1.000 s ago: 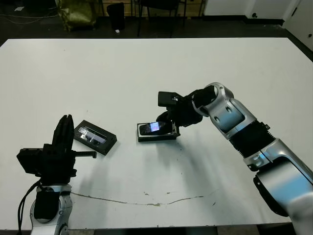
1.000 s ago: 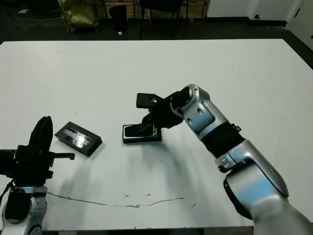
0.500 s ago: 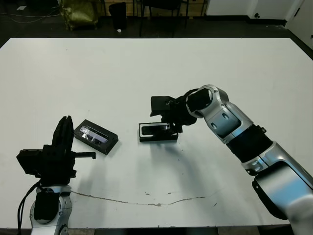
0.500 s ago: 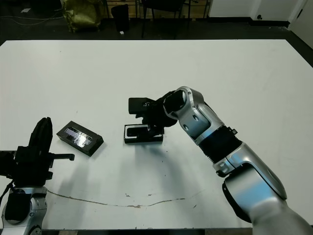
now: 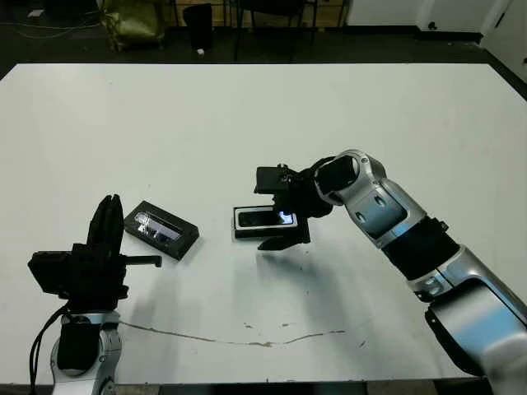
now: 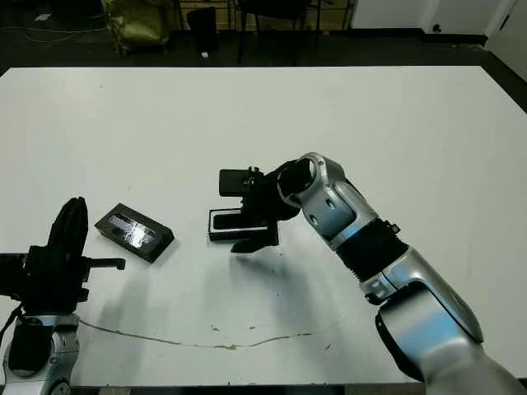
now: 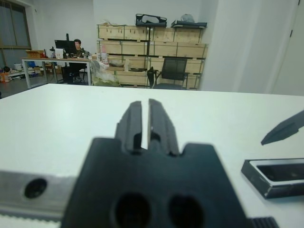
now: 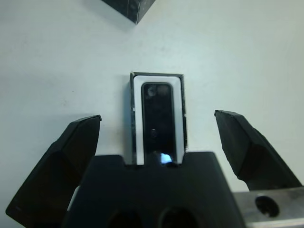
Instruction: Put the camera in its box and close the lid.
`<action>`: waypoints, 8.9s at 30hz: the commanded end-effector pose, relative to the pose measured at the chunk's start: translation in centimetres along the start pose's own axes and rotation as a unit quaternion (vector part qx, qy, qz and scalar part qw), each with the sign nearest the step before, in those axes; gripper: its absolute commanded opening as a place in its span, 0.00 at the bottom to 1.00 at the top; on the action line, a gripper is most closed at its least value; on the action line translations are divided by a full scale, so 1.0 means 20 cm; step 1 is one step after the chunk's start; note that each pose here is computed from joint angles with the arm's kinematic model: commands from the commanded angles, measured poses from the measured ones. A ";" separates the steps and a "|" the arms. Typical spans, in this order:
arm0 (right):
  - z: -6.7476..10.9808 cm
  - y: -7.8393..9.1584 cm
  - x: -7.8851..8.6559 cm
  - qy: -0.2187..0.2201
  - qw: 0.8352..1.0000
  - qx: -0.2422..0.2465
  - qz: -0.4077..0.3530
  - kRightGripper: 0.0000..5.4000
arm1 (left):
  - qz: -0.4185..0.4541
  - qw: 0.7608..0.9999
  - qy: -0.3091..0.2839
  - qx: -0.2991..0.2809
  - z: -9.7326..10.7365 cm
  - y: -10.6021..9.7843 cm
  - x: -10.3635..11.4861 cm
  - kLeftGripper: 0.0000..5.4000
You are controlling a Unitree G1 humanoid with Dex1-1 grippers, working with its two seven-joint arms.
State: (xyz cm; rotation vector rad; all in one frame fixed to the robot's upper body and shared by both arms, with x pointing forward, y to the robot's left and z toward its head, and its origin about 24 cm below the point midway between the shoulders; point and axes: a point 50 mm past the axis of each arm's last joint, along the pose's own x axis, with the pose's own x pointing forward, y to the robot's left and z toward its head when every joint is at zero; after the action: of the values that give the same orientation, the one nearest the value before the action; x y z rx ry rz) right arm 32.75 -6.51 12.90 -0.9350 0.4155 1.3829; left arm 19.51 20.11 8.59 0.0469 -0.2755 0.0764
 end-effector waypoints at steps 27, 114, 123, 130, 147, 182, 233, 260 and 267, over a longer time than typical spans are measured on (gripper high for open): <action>-0.14 0.13 -0.45 -0.274 0.854 0.268 -0.352 0.71 | -0.001 1.000 0.019 0.008 -0.01 0.03 0.00 0.00; -0.46 0.57 -0.21 -0.259 0.720 0.449 -0.461 0.00 | -0.703 0.301 0.354 0.537 0.20 -0.05 0.79 1.00; -0.46 0.58 -0.23 -0.256 0.715 0.458 -0.462 0.00 | -0.712 0.289 0.351 0.536 0.14 -0.06 0.76 1.00; -0.48 0.59 -0.23 -0.254 0.721 0.451 -0.460 0.00 | -0.709 0.278 0.347 0.547 0.11 -0.06 0.76 1.00; -0.49 0.59 -0.22 -0.261 0.712 0.464 -0.457 0.00 | -0.710 0.279 0.336 0.553 0.04 -0.09 0.76 1.00; -0.50 0.60 -0.21 -0.264 0.720 0.456 -0.452 0.00 | -0.711 0.308 0.357 0.522 -0.13 -0.02 0.69 1.00; -0.49 0.59 -0.19 -0.270 0.724 0.458 -0.441 0.00 | -0.654 0.455 0.392 0.459 0.20 0.02 0.90 0.36; -0.50 0.60 -0.18 -0.275 0.722 0.454 -0.444 0.00 | -0.600 0.576 0.412 0.372 0.24 0.01 0.95 0.36; -0.50 0.60 -0.19 -0.275 0.722 0.448 -0.450 0.00 | -0.593 0.604 0.437 0.304 0.24 -0.06 0.90 0.36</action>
State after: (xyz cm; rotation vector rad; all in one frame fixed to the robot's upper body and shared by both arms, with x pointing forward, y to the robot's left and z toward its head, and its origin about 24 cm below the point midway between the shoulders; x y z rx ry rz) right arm 23.55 -17.25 6.41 0.1633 0.0642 0.3737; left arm 35.90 19.88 18.97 0.8928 0.8197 -1.1425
